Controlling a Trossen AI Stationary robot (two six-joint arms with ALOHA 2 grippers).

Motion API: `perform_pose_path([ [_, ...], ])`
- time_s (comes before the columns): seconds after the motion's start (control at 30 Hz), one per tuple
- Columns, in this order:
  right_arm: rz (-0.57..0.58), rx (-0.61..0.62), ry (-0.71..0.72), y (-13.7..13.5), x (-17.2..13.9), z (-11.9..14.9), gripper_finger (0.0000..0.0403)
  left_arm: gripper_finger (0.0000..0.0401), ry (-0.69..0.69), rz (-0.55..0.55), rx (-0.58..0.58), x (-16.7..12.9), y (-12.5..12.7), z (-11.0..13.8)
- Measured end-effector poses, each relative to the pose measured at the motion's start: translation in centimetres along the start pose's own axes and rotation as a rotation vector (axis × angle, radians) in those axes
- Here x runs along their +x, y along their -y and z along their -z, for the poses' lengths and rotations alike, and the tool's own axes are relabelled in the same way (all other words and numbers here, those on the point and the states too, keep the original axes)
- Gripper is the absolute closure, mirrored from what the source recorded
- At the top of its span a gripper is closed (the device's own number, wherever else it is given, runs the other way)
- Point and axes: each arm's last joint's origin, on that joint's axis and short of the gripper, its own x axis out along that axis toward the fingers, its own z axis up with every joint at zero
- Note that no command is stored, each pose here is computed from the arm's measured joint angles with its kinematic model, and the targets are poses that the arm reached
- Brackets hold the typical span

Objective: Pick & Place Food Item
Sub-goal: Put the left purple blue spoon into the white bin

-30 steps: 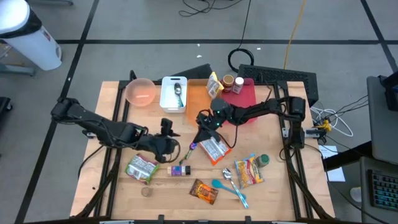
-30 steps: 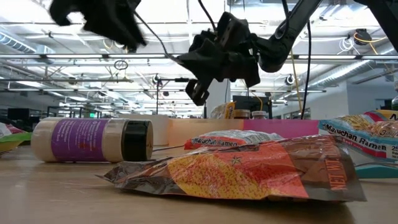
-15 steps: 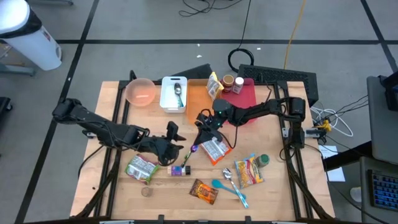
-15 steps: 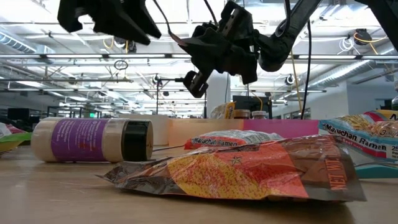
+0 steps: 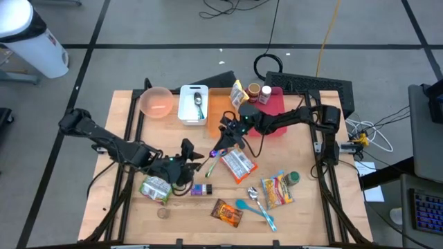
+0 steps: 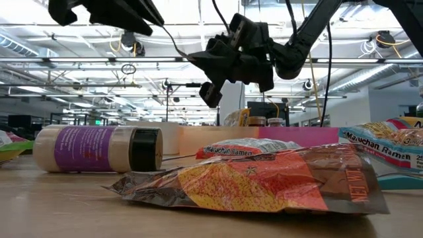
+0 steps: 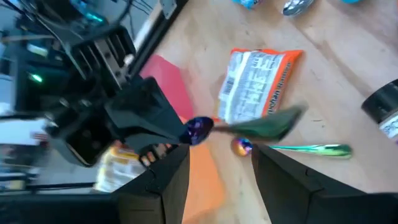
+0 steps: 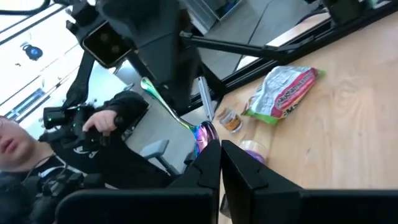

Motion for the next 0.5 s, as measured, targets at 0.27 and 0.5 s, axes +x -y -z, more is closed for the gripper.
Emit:
perform_pose_path([
  [0.27,0.009,0.049,0.009,0.23,-0.43,-0.20,0.0403,0.0219,-0.035,-0.058,0.106,-0.34,0.20,-0.12],
  [0.5,0.024,0.104,0.039,0.28,-0.60,-0.46,0.0403,0.0219,-0.046,-0.083,0.190,-0.35,0.09,-0.18],
])
